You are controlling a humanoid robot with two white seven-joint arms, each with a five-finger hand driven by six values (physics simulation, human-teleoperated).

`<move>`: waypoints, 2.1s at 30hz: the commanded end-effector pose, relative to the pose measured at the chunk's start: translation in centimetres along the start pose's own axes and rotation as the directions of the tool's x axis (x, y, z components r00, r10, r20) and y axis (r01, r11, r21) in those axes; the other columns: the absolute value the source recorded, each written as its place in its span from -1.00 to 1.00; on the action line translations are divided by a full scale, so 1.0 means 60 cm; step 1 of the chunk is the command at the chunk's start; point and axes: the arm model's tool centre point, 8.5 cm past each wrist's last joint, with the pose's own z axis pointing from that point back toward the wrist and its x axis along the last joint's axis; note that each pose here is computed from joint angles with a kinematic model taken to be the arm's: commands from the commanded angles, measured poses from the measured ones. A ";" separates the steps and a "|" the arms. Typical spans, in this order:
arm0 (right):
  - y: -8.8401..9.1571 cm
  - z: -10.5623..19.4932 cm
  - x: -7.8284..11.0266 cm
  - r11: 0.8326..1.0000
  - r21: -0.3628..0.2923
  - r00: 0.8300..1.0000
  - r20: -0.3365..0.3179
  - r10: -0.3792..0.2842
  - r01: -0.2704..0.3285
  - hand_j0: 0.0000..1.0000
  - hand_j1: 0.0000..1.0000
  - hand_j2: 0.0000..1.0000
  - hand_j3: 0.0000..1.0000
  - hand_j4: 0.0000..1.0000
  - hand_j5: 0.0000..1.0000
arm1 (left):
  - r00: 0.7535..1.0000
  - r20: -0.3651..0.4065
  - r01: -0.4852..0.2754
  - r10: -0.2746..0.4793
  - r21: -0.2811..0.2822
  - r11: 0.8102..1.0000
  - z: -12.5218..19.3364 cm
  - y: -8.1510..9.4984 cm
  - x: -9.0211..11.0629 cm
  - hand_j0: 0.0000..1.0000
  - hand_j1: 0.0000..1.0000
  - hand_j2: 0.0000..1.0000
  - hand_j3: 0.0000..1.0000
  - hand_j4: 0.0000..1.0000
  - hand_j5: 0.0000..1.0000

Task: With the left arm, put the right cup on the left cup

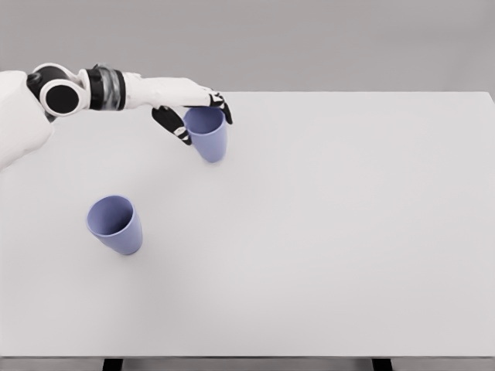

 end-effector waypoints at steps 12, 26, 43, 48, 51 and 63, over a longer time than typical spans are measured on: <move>0.000 0.000 0.000 1.000 0.001 1.000 0.000 0.002 -0.002 1.00 1.00 1.00 1.00 1.00 1.00 | 0.994 0.098 0.045 -0.053 0.083 0.996 0.230 0.039 0.087 0.11 0.11 0.11 0.11 0.11 0.11; 0.000 0.000 0.000 1.000 0.001 1.000 0.000 0.002 -0.002 1.00 1.00 1.00 1.00 1.00 1.00 | 0.997 0.062 0.041 -0.047 0.109 0.993 0.385 0.041 0.154 0.09 0.09 0.09 0.09 0.09 0.09; 0.000 0.000 0.000 1.000 0.001 1.000 0.000 0.002 -0.002 1.00 1.00 1.00 1.00 1.00 1.00 | 0.999 0.034 -0.004 0.002 0.065 0.998 0.428 0.005 0.152 0.10 0.10 0.10 0.10 0.10 0.10; 0.000 0.000 0.000 1.000 0.001 1.000 0.000 0.002 -0.002 1.00 1.00 1.00 1.00 1.00 1.00 | 0.999 0.040 -0.029 0.027 0.038 0.999 0.416 -0.016 0.146 0.10 0.10 0.10 0.10 0.10 0.10; 0.000 0.000 -0.002 1.000 0.001 1.000 -0.001 0.001 -0.001 1.00 1.00 1.00 1.00 1.00 1.00 | 0.999 0.041 -0.025 0.023 0.039 0.999 0.416 -0.014 0.147 0.10 0.10 0.10 0.10 0.10 0.10; 0.000 0.000 0.000 1.000 0.001 1.000 0.000 0.002 -0.002 1.00 1.00 1.00 1.00 1.00 1.00 | 0.999 0.039 -0.011 0.010 0.025 1.000 0.402 -0.014 0.145 0.11 0.11 0.11 0.11 0.11 0.11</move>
